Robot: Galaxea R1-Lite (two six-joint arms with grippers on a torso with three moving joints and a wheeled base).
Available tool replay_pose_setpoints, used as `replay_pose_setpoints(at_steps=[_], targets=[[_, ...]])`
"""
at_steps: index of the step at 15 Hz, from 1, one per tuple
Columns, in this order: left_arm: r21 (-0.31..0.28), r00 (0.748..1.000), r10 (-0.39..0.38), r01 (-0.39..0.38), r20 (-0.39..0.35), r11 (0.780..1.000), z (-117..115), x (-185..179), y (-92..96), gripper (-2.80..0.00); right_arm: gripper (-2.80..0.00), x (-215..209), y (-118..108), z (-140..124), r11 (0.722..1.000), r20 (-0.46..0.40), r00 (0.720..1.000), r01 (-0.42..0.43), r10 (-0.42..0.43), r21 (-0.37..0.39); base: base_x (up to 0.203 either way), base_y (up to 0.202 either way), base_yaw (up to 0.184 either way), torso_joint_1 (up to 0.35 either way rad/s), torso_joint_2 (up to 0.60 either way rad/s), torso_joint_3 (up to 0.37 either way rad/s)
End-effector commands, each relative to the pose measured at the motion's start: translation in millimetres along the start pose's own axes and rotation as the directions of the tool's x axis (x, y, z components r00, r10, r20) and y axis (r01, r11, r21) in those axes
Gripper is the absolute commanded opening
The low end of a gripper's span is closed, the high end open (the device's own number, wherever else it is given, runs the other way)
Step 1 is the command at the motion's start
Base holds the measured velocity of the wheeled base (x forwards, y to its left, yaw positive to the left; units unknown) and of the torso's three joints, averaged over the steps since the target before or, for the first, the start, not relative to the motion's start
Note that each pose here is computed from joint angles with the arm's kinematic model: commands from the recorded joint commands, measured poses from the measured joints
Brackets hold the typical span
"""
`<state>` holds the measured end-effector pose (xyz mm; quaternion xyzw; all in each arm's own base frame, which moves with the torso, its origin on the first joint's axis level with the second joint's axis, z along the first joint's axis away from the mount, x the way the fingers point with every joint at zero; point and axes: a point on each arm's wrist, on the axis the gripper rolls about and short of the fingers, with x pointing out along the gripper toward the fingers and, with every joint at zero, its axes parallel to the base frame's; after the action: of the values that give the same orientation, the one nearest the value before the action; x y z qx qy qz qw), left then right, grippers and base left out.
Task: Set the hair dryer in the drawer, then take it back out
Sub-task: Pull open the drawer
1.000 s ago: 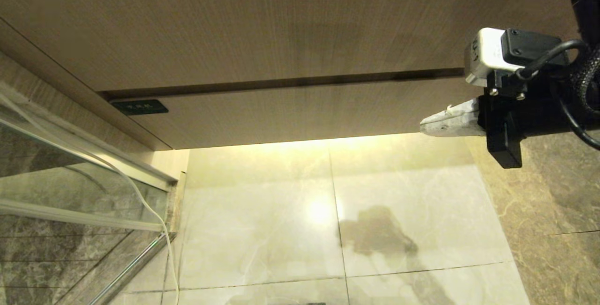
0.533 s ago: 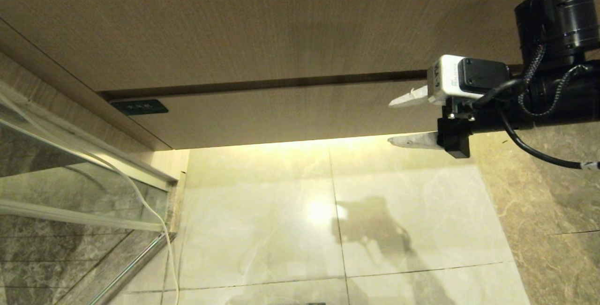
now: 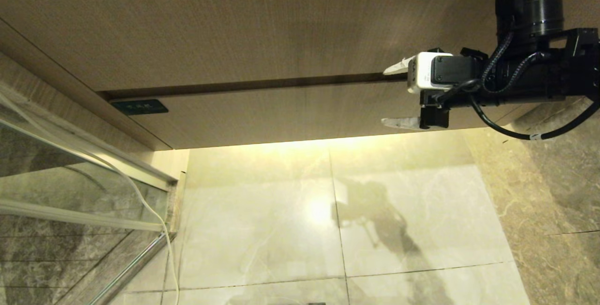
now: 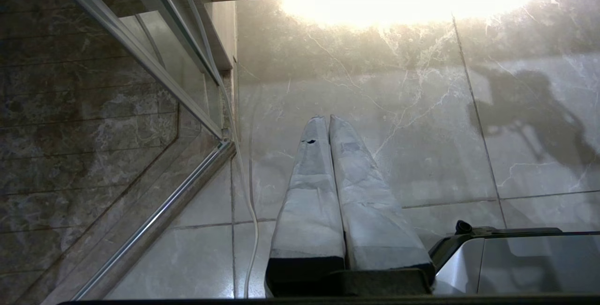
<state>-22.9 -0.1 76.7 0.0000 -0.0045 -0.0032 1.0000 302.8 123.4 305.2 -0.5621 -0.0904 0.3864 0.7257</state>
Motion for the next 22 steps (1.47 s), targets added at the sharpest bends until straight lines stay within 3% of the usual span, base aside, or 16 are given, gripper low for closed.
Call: replay_pose_setpoints(at_steps=[1, 5, 9, 11, 14, 22], targets=[[0.0, 1.0, 0.0, 0.0, -0.001, 1.0, 0, 0, 0.0, -2.8, 0.0, -4, 3, 0, 0.997, -0.022, 0.998, -0.062, 0.061, -0.049, 0.0, 0.0, 0.0, 0.0, 0.0, 0.0], [0.0, 1.0, 0.0, 0.0, -0.001, 1.0, 0, 0, 0.0, -2.8, 0.0, -11, 12, 6, 0.981, -0.143, 0.972, -0.193, 0.189, -0.015, 0.0, 0.0, 0.0, 0.0, 0.0, 0.0], [0.0, 1.0, 0.0, 0.0, -0.001, 1.0, 0, 0, 0.0, -2.8, 0.0, -2, 22, 25, 0.973, -0.282, 0.935, -0.228, 0.213, -0.021, 0.0, 0.0, 0.0, 0.0, 0.0, 0.0], [0.0, 1.0, 0.0, 0.0, -0.001, 1.0, 0, 0, 0.0, -2.8, 0.0, 8, 25, 38, 0.985, -0.291, 0.942, -0.171, 0.165, 0.003, 0.0, 0.0, 0.0, 0.0, 0.0, 0.0], [0.0, 1.0, 0.0, 0.0, -0.001, 1.0, 0, 0, 0.0, -2.8, 0.0, 24, 26, 43, 0.999, -0.319, 0.947, -0.05, 0.041, -0.02, 0.0, 0.0, 0.0, 0.0, 0.0, 0.0], [0.0, 1.0, 0.0, 0.0, 0.0, 1.0, 0, 0, 0.0, -2.8, 0.0, 52, 30, 24, 1.0, -0.338, 0.941, 0.014, -0.016, -0.008, 0.0, 0.0, 0.0, 0.0, 0.0, 0.0]])
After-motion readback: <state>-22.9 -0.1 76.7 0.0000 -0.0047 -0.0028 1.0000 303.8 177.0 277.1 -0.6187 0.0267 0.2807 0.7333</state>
